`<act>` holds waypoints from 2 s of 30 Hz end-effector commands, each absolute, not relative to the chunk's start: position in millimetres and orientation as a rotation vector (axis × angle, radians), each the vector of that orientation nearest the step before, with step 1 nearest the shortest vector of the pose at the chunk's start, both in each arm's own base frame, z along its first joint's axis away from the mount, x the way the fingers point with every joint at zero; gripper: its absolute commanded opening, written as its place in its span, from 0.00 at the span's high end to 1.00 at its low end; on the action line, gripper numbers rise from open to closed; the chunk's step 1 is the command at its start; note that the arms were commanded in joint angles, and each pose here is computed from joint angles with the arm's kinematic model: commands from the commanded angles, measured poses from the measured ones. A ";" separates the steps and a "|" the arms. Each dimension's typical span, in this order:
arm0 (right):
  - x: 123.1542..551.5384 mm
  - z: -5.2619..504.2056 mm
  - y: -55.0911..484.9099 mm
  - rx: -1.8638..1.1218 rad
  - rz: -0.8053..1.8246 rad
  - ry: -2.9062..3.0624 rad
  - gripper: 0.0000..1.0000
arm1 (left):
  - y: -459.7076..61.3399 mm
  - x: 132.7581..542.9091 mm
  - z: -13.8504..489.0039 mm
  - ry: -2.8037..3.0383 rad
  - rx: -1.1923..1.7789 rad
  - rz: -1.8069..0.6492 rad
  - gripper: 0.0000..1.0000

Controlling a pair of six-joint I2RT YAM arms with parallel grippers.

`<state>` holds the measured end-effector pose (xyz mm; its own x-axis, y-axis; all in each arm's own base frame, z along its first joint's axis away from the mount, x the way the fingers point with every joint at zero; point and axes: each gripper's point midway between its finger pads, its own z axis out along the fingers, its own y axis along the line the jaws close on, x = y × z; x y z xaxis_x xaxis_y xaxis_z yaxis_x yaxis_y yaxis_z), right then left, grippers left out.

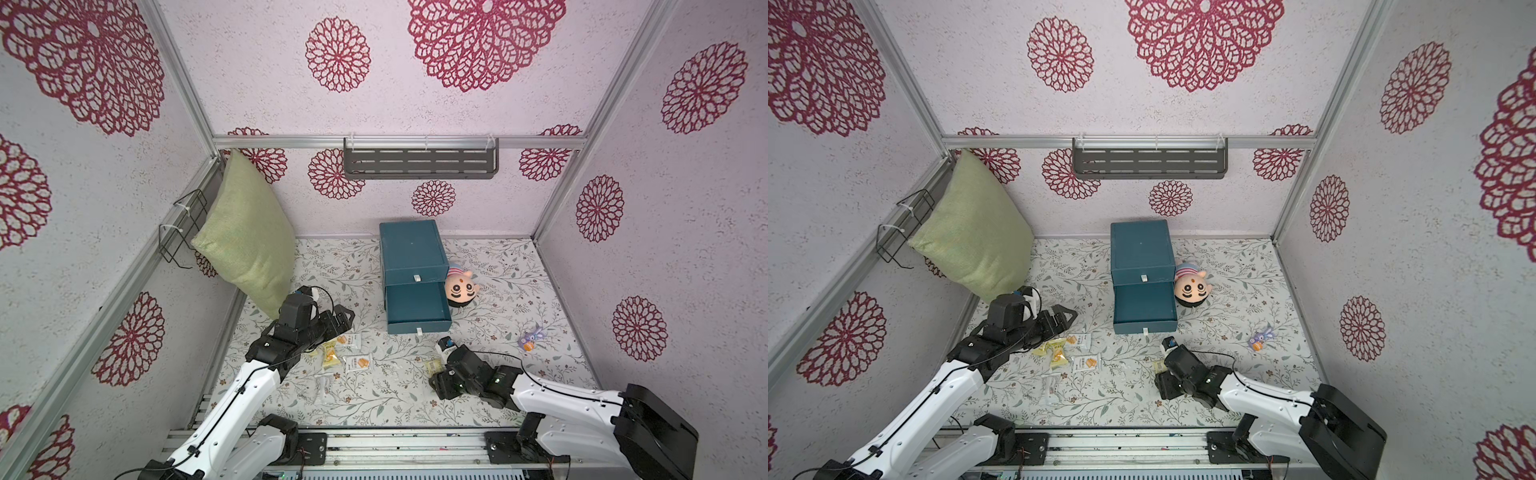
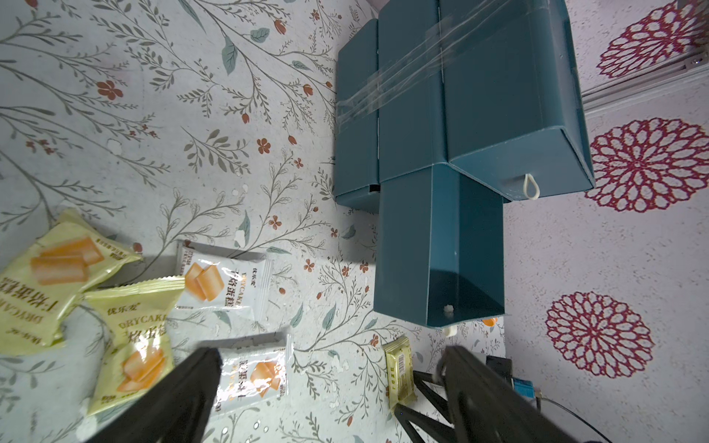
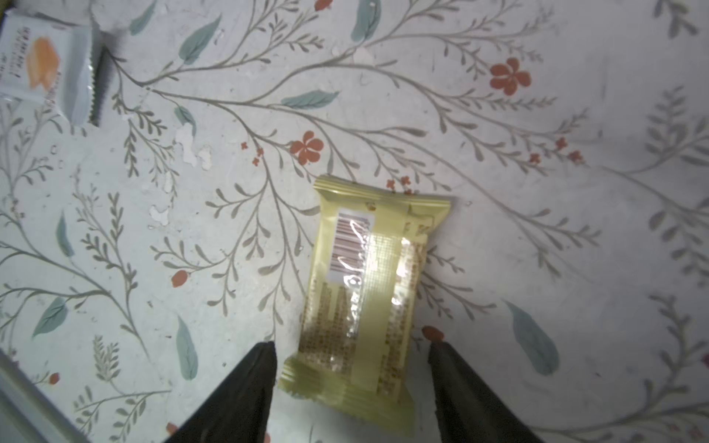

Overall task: Place the cookies into the drawer by color
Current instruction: Pick up the cookie at the center of the board, then place the cookie in the drawer.

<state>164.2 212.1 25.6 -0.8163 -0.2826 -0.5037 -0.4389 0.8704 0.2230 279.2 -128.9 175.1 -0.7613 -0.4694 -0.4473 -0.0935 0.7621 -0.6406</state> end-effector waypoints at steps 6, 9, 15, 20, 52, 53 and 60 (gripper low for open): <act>168.2 18.1 197.9 -0.511 0.189 2.597 0.32 | -128.7 281.5 175.5 2.330 -0.405 -0.811 0.03; 168.0 14.5 199.0 -0.528 0.146 2.607 0.35 | -128.2 281.1 175.0 2.331 -0.406 -0.808 0.03; 167.3 10.9 204.1 -0.565 0.092 2.613 0.45 | -127.2 280.9 173.7 2.331 -0.405 -0.799 0.02; 166.9 19.7 212.0 -0.594 0.118 2.583 0.53 | -127.0 280.4 172.1 2.332 -0.408 -0.799 0.03; 180.7 205.7 296.2 -0.668 0.875 2.103 0.56 | -96.9 261.2 140.1 2.358 -0.569 -0.662 0.03; 189.3 212.0 292.5 -0.648 0.859 2.095 0.56 | -97.7 259.8 138.2 2.366 -0.567 -0.664 0.03; 253.1 229.5 258.7 -0.504 0.702 2.104 0.56 | -103.6 251.9 118.9 2.443 -0.560 -0.620 0.03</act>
<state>235.5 268.9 222.1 -0.5881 -0.0832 -0.8045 -0.5806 0.7359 0.3483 256.9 -102.6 128.4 -0.7450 -0.5198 -0.4181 -0.2354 0.7912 -0.5644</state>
